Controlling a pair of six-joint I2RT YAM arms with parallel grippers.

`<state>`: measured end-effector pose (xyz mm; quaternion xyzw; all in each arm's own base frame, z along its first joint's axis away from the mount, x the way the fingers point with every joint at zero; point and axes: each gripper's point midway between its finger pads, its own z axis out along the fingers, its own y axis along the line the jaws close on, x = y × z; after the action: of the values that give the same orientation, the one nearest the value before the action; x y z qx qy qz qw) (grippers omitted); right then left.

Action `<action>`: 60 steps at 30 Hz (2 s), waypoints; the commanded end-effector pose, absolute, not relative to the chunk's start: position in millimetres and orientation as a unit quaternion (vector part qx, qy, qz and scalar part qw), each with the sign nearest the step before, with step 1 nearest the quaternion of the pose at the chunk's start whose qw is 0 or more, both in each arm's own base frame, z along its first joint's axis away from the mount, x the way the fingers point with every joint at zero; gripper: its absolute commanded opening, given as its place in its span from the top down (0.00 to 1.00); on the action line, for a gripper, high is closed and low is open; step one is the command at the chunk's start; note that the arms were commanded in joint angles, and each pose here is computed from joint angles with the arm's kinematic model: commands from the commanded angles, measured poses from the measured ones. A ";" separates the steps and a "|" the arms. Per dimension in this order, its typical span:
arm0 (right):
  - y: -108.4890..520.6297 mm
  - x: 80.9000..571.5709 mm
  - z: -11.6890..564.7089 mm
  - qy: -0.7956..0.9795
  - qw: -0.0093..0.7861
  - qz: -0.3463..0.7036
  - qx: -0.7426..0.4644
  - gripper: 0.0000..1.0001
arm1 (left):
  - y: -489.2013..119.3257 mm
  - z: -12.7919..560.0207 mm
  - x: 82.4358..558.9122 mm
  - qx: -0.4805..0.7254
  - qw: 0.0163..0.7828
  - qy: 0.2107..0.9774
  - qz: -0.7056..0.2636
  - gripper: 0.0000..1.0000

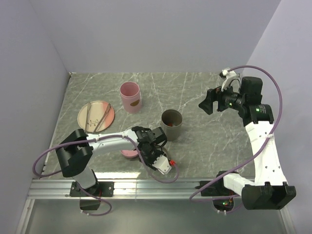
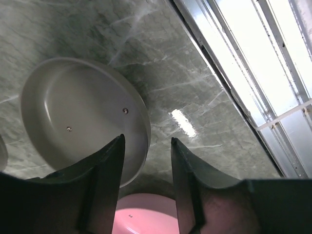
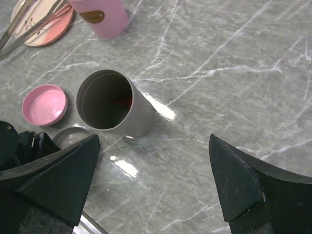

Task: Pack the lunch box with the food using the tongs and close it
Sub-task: Pick up the box lid from the center of the board.

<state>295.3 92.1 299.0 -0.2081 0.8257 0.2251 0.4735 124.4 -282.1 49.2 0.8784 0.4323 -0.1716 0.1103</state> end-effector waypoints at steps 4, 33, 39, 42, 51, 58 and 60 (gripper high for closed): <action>82.3 298.1 310.3 0.814 0.501 0.208 -0.209 0.00 | -286.6 45.5 126.2 0.889 0.113 0.415 -0.159 0.59; 63.2 303.1 364.2 0.781 0.536 0.268 -0.177 0.00 | -336.8 274.5 120.6 0.710 0.327 0.497 -0.378 1.00; 73.5 298.9 386.5 0.748 0.515 0.395 -0.140 0.00 | -313.4 380.0 167.2 0.548 0.643 0.433 -0.312 1.00; 85.9 296.7 394.9 0.720 0.484 0.482 -0.122 0.00 | -295.7 411.0 181.0 0.489 0.730 0.396 -0.265 1.00; 159.8 292.0 421.0 0.659 0.428 0.603 -0.137 0.00 | -278.6 436.6 181.3 0.470 0.819 0.284 -0.169 0.99; 215.0 254.3 442.5 0.612 0.403 0.650 -0.203 0.01 | -274.1 431.3 174.3 0.480 0.845 0.215 -0.098 0.99; 222.8 245.1 443.2 0.604 0.400 0.655 -0.214 0.01 | -274.8 430.3 170.5 0.480 0.851 0.200 -0.081 0.99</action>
<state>264.9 216.8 407.9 -0.1757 0.6475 0.6495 0.3578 183.7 -289.1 386.1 0.5193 0.2793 -0.1346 0.7964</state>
